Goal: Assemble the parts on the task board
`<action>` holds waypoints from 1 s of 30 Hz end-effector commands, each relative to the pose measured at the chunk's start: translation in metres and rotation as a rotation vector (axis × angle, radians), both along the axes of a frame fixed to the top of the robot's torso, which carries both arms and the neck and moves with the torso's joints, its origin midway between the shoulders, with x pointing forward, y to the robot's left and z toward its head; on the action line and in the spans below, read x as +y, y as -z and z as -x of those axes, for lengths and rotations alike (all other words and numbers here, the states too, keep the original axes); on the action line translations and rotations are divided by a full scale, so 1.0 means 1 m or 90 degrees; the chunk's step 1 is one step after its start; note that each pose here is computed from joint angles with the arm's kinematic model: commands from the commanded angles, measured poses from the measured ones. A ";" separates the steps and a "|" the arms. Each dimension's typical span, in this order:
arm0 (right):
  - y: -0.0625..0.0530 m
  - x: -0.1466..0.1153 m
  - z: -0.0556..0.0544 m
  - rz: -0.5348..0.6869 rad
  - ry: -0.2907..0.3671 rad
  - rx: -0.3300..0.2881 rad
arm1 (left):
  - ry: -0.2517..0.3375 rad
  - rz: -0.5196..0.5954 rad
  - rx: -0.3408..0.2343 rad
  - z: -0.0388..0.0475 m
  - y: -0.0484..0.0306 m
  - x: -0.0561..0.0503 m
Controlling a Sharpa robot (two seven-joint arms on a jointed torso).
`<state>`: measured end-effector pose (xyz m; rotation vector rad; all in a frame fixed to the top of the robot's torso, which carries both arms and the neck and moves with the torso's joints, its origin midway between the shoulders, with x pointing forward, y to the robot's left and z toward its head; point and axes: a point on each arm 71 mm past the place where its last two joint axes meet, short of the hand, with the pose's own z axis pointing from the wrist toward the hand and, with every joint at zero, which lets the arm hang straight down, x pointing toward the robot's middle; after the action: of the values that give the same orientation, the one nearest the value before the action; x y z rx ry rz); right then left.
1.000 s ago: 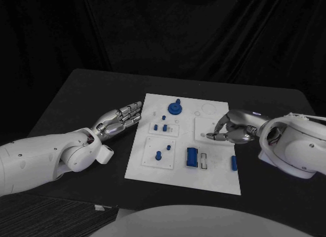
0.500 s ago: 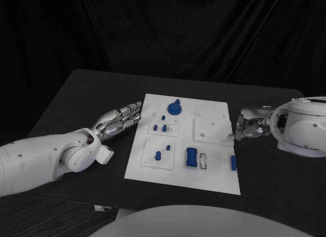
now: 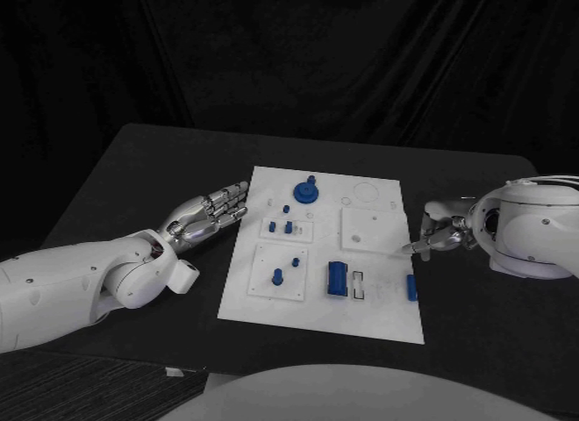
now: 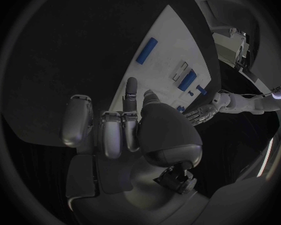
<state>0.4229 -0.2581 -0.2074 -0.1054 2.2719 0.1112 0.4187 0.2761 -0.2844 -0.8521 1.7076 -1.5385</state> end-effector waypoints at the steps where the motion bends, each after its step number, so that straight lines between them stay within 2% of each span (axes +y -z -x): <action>1: 0.007 -0.002 0.003 0.003 0.019 0.022 | 0.003 0.011 -0.006 0.0006 -0.0012 -0.001; 19: 0.026 -0.002 0.012 -0.001 0.026 0.068 | 0.002 0.010 -0.005 0.0003 -0.0010 -0.001; 30: 0.031 -0.001 0.014 0.003 0.023 0.080 | 0.003 0.010 -0.004 0.0002 -0.0007 -0.002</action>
<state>0.4098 -0.2578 -0.2364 -0.0592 2.3809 0.1238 0.4188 0.2760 -0.2846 -0.8524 1.7084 -1.5379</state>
